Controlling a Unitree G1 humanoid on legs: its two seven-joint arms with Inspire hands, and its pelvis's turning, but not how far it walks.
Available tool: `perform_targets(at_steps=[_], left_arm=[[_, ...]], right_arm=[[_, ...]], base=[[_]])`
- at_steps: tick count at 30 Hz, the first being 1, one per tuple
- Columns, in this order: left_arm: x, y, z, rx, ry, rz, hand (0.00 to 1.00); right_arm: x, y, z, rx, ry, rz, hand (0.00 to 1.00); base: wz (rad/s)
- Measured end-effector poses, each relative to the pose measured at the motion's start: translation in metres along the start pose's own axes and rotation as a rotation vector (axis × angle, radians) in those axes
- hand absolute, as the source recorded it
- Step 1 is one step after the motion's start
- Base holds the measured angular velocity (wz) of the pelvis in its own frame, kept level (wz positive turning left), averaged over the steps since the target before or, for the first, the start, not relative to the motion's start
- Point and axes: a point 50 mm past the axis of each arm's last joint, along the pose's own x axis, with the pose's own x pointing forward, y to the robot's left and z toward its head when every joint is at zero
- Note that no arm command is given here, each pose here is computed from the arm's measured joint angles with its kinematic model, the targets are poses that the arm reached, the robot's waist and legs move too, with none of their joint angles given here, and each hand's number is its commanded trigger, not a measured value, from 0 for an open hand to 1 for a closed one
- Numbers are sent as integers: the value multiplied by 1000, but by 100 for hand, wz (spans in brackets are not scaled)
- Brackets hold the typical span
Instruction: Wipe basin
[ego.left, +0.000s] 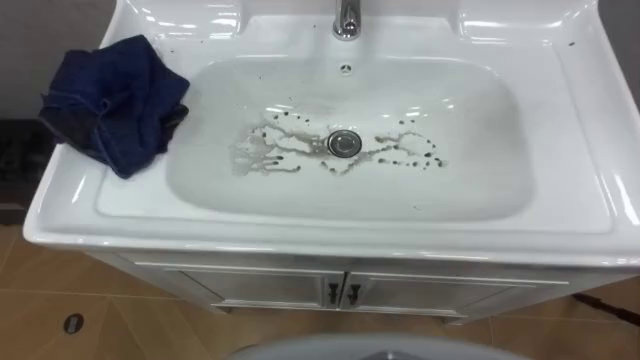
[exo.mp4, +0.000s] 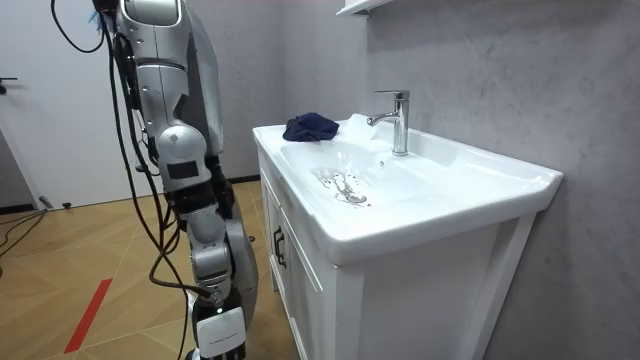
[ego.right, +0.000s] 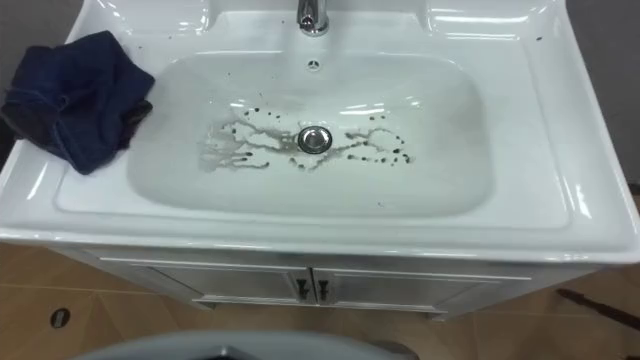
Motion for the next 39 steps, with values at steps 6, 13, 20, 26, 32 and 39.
perform_targets(at_steps=[6,13,20,26,32,39], left_arm=[[0,0,0,3,2,5,0],[0,-1,1,20,-1,16,0],[0,-1,1,17,-4,17,0],[0,-2,-6,-29,6,27,0],[0,0,-19,-178,12,53,0],[-3,15,-26,-419,-12,164,0]], right_arm=[[0,0,2,-10,-7,-1,0],[0,0,3,-20,-9,-1,0],[0,0,3,-20,-14,-1,0],[0,0,1,-13,-4,1,0],[0,0,-1,-15,-2,-2,0],[-2,-10,1,4,-10,-24,0]], base=[[0],[0],[0],[0],[1],[8]])
